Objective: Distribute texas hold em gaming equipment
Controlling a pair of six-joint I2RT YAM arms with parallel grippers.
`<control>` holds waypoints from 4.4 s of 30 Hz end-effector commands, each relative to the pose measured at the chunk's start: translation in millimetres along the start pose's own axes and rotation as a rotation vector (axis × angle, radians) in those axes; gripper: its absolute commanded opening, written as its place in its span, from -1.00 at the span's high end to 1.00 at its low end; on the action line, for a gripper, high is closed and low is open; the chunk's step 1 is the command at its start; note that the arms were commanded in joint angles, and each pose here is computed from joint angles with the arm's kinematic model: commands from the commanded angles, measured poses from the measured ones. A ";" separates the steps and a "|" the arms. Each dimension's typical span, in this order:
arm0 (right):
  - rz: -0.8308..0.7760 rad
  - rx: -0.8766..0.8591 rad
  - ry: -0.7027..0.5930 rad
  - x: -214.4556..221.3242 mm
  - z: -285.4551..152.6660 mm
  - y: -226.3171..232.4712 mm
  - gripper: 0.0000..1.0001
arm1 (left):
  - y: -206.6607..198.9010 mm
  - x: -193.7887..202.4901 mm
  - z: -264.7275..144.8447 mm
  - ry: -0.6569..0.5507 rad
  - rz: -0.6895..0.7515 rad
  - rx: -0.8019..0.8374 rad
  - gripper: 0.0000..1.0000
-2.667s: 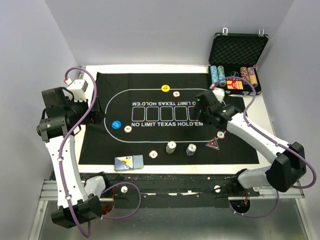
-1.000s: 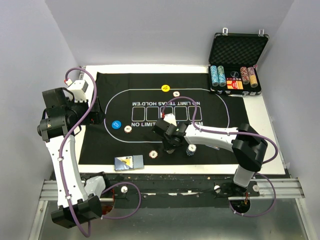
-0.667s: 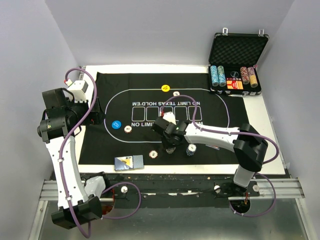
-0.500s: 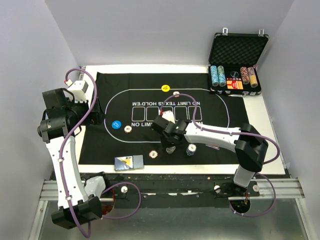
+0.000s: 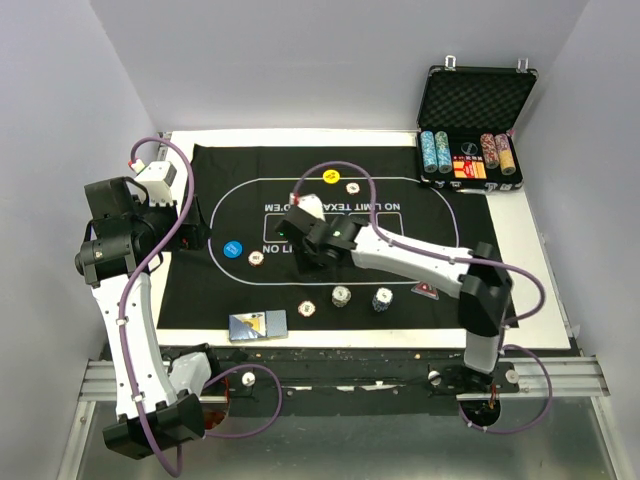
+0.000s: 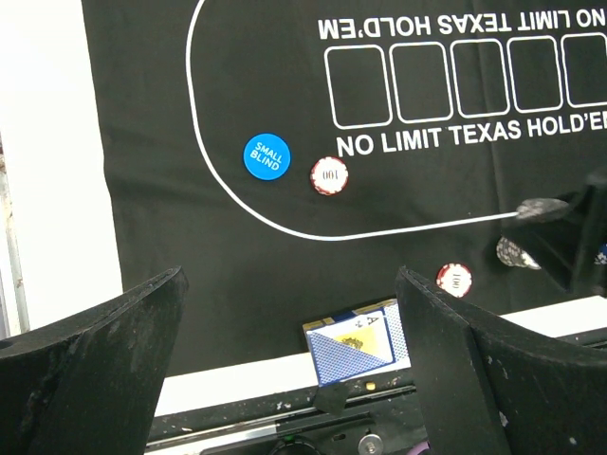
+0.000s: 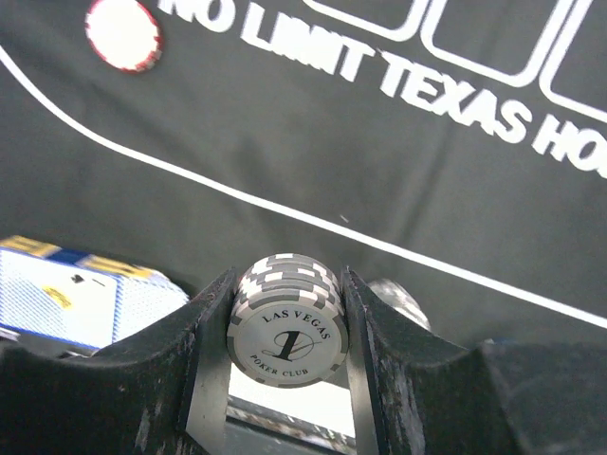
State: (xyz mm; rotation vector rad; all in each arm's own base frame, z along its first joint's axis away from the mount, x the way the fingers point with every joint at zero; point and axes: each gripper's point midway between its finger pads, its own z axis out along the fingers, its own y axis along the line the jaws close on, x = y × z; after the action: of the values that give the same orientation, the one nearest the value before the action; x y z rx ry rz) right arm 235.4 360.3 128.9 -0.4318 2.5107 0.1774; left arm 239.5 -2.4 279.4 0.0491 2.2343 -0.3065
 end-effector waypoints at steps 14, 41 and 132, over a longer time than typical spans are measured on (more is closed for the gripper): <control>-0.195 -0.169 0.050 6.5 103.2 141.9 0.21 | 1.3 -8.4 -7.8 -0.022 -0.003 -0.016 -0.98; -0.178 -0.177 -0.003 -1.4 137.2 161.7 -0.58 | -0.3 -5.8 -4.8 -0.014 -0.010 0.003 -0.97; 0.015 0.052 0.197 104.3 56.9 -49.5 -0.10 | -2.2 -5.0 -9.2 -0.025 -0.005 0.000 -0.98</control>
State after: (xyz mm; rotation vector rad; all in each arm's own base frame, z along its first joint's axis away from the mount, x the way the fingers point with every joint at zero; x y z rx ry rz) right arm 208.4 305.8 39.0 -0.4169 2.6616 0.0972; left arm 238.1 -2.7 284.2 0.0349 2.2260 -0.3198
